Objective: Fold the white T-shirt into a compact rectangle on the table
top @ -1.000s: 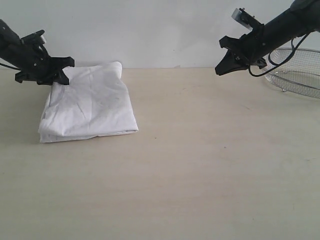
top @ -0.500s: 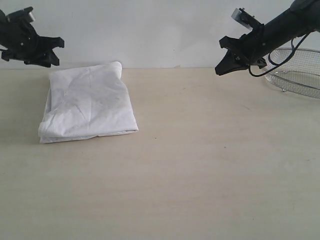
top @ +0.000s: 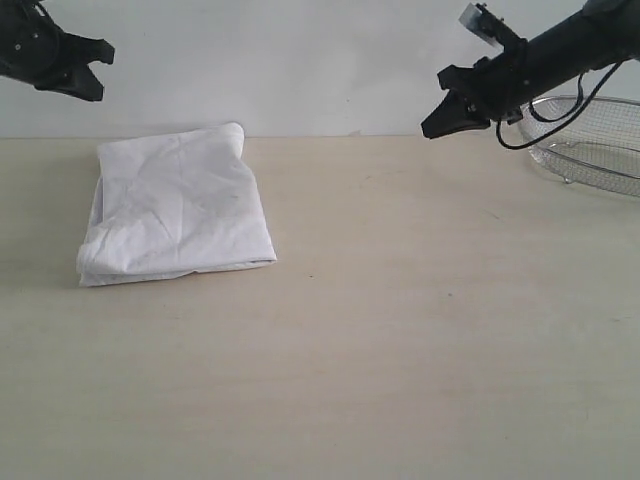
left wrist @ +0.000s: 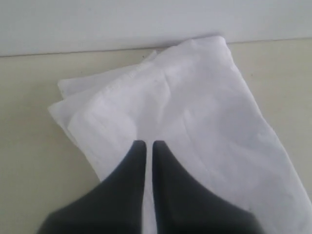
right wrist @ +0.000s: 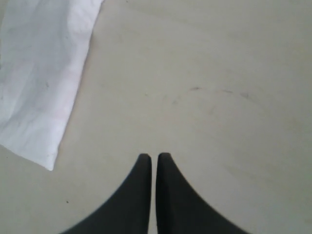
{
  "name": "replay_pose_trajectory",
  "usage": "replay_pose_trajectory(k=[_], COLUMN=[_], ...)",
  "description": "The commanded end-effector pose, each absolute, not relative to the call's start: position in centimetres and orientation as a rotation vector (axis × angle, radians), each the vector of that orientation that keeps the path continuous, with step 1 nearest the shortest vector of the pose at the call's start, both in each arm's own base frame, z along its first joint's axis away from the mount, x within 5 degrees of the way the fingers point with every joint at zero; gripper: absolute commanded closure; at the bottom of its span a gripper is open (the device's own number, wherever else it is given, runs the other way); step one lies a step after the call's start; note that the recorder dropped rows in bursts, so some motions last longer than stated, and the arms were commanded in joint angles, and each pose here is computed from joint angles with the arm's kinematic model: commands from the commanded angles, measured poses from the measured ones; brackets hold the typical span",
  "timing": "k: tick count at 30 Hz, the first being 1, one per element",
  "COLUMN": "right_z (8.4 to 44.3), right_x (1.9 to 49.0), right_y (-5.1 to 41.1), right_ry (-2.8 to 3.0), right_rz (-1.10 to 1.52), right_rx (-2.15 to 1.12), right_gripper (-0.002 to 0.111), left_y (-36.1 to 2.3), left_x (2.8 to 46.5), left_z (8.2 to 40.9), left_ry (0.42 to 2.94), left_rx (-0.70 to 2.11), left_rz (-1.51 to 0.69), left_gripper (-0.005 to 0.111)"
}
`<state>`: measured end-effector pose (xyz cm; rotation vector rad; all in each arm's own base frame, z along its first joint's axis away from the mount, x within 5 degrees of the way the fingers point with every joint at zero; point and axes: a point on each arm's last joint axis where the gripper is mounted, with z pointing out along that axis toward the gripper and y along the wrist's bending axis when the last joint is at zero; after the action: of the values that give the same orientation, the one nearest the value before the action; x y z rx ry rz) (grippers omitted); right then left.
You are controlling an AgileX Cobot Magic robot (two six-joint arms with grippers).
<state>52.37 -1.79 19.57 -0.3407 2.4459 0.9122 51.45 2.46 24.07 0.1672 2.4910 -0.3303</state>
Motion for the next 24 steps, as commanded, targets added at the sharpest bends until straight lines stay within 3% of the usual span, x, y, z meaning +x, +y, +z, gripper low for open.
replay_pose_trajectory(k=[1, 14, 20, 24], right_z=[23.1, 34.4, 39.1, 40.3], right_x=[51.9, 48.0, 44.4, 41.0], right_y=[-1.8, 0.0, 2.1, 3.3], right_ry=[2.339, 2.202, 2.254, 2.270], right_rz=[0.892, 0.729, 0.539, 0.561], right_rx=[-0.420, -0.518, -0.533, -0.562], right_gripper=[0.109, 0.109, 0.109, 0.109], left_y=[2.2, -1.7, -3.3, -3.1], left_x=[50.3, 44.3, 39.8, 35.6], left_z=[27.2, 35.1, 37.0, 37.3], left_ry=[2.465, 2.375, 2.324, 2.276], left_rx=[0.218, 0.412, 0.436, 0.389], left_rz=[-0.344, -0.466, -0.435, -0.387], left_gripper=[0.102, 0.102, 0.102, 0.102])
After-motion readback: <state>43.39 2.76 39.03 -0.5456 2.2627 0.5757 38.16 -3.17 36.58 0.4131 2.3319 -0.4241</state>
